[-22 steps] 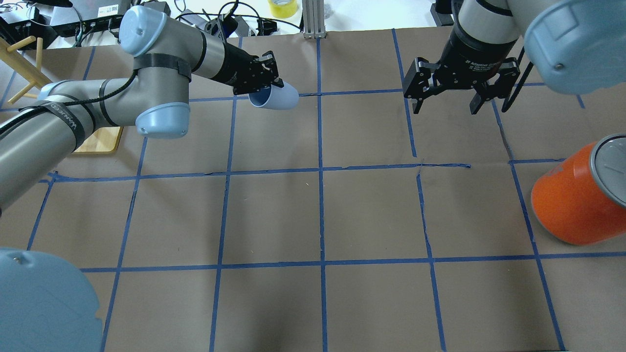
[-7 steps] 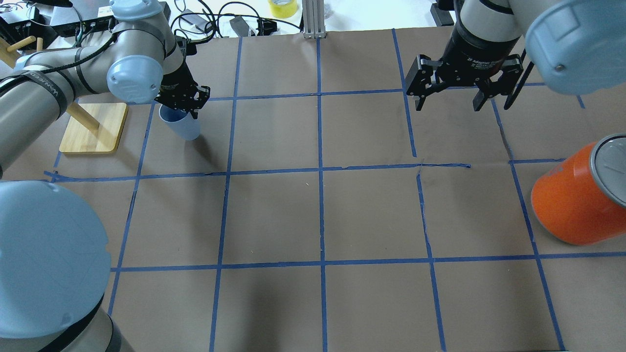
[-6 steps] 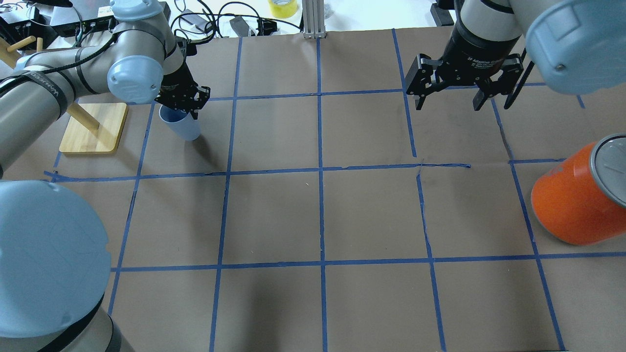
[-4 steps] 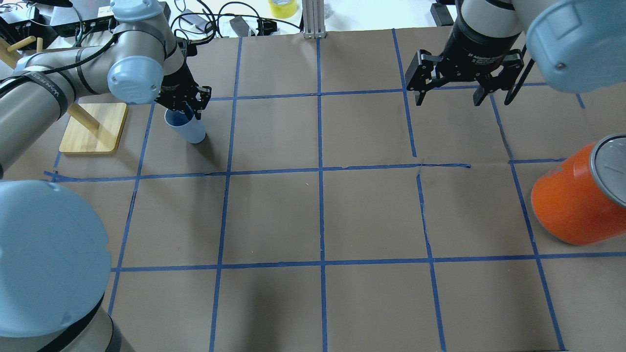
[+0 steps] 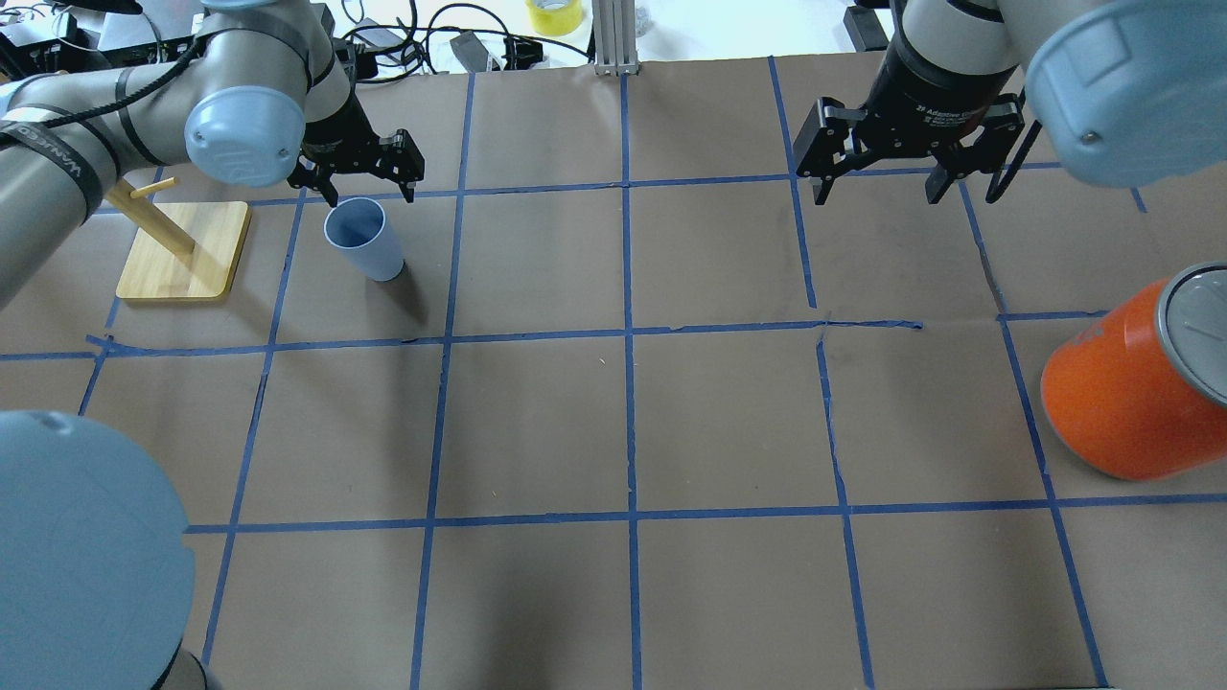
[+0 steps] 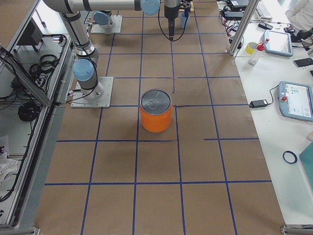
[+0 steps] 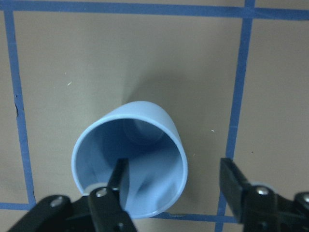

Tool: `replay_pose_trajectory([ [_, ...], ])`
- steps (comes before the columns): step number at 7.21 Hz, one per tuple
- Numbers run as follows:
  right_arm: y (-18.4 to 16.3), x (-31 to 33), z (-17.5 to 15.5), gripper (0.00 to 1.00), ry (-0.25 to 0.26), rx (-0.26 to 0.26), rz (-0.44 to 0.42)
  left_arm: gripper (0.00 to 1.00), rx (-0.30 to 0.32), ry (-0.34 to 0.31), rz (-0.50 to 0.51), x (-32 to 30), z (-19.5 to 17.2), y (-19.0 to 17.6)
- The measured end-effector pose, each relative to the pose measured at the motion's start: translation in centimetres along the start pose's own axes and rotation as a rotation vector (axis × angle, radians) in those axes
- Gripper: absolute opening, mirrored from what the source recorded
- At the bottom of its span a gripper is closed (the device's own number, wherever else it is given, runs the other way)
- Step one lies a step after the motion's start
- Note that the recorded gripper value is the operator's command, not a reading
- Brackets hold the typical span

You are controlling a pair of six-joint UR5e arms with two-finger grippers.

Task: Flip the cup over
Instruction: 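Open the left gripper and raise it away from the upright cup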

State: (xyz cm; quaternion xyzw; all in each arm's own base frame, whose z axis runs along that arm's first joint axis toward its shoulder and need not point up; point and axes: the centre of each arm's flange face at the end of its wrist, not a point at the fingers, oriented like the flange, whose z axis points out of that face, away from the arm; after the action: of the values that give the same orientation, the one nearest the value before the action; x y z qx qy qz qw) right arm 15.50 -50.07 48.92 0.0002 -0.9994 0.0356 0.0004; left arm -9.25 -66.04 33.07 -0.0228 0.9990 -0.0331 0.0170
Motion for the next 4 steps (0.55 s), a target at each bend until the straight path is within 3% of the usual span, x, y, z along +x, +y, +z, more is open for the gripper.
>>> replay_pose_trajectory([
  [2, -0.2, 0.5, -0.3, 1.00, 0.004, 0.012, -0.152, 1.00, 0.057, 0.025, 0.038, 2.6, -7.6, 3.3],
  [4, 0.0, 0.5, -1.3, 1.00, 0.006, 0.031, -0.160, 1.00, 0.051, 0.034, 0.087, 5.2, -13.2, 8.0],
])
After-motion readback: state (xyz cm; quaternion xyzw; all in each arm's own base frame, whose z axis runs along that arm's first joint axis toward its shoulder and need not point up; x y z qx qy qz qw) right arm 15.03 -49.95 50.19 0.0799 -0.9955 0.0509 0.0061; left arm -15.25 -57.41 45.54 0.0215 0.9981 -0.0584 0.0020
